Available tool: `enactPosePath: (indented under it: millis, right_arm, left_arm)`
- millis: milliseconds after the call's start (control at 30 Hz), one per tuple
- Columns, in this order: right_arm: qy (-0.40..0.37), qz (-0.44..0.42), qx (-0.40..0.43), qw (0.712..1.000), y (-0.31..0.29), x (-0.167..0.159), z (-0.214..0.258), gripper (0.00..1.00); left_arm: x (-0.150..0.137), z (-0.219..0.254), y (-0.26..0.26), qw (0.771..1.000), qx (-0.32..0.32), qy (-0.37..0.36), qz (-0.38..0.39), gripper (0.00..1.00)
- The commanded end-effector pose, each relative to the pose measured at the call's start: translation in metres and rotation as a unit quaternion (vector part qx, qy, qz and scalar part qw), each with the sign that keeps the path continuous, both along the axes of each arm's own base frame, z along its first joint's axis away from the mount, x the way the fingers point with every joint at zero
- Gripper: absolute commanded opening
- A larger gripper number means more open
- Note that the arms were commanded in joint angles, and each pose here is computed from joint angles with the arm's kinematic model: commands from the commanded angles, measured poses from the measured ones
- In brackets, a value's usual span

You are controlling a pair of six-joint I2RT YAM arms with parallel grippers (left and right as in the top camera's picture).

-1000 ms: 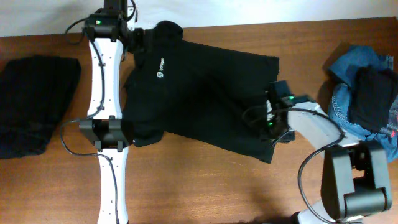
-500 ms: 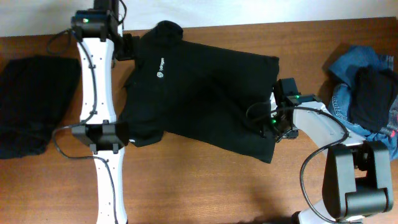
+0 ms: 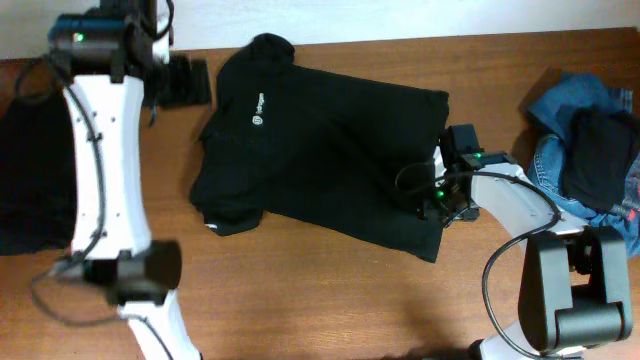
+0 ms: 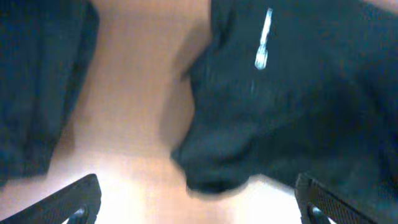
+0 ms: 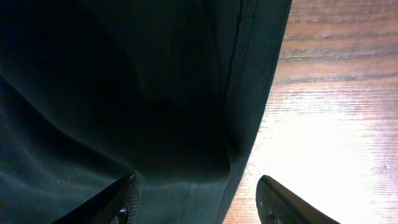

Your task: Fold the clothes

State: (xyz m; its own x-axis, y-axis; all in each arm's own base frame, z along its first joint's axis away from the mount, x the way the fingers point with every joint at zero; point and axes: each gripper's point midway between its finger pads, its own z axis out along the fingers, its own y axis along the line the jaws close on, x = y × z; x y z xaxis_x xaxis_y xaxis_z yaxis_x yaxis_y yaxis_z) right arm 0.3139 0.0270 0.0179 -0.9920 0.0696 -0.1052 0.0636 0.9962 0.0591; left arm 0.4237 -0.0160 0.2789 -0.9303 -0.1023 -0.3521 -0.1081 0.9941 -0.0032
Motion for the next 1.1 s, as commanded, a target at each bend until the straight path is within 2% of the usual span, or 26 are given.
enactPosePath:
  millis: [0,133,267,400,533,700,933,1067]
  right_arm:
    - [-0.011,0.003,0.002,1.000,0.001,0.001,0.004,0.66]
    - [-0.013,0.003,0.002,1.000,0.001,0.002,0.004,0.69]
    - [-0.015,0.017,0.000,1.000,0.001,0.002,0.004,0.71]
    - [-0.017,0.016,-0.004,1.000,0.000,0.004,0.004,0.71]
    - [-0.022,0.016,-0.003,1.000,0.000,0.006,0.004,0.71]
    - [-0.024,0.016,-0.003,1.000,0.001,0.007,0.004,0.63]
    - [-0.019,0.014,-0.002,1.000,0.000,0.000,-0.006,0.61]
    - [-0.017,0.015,-0.001,1.000,0.001,-0.002,-0.008,0.56]
  left_arm:
    - [-0.040,-0.015,0.002,0.998,-0.004,0.052,0.018,0.99]
    - [-0.078,-0.047,0.004,0.994,-0.008,0.098,0.041,0.99]
    - [-0.107,-0.088,0.003,0.991,-0.021,0.110,0.068,0.99]
    - [-0.121,-0.130,-0.009,0.990,-0.063,0.106,0.069,0.99]
    - [-0.135,-0.180,-0.014,0.987,-0.077,0.127,0.068,0.99]
    - [-0.141,-0.215,-0.025,0.984,-0.109,0.127,0.060,0.99]
    - [-0.139,-0.216,-0.026,0.985,-0.111,0.121,0.058,0.99]
    - [-0.136,-0.216,-0.026,0.985,-0.112,0.114,0.058,0.99]
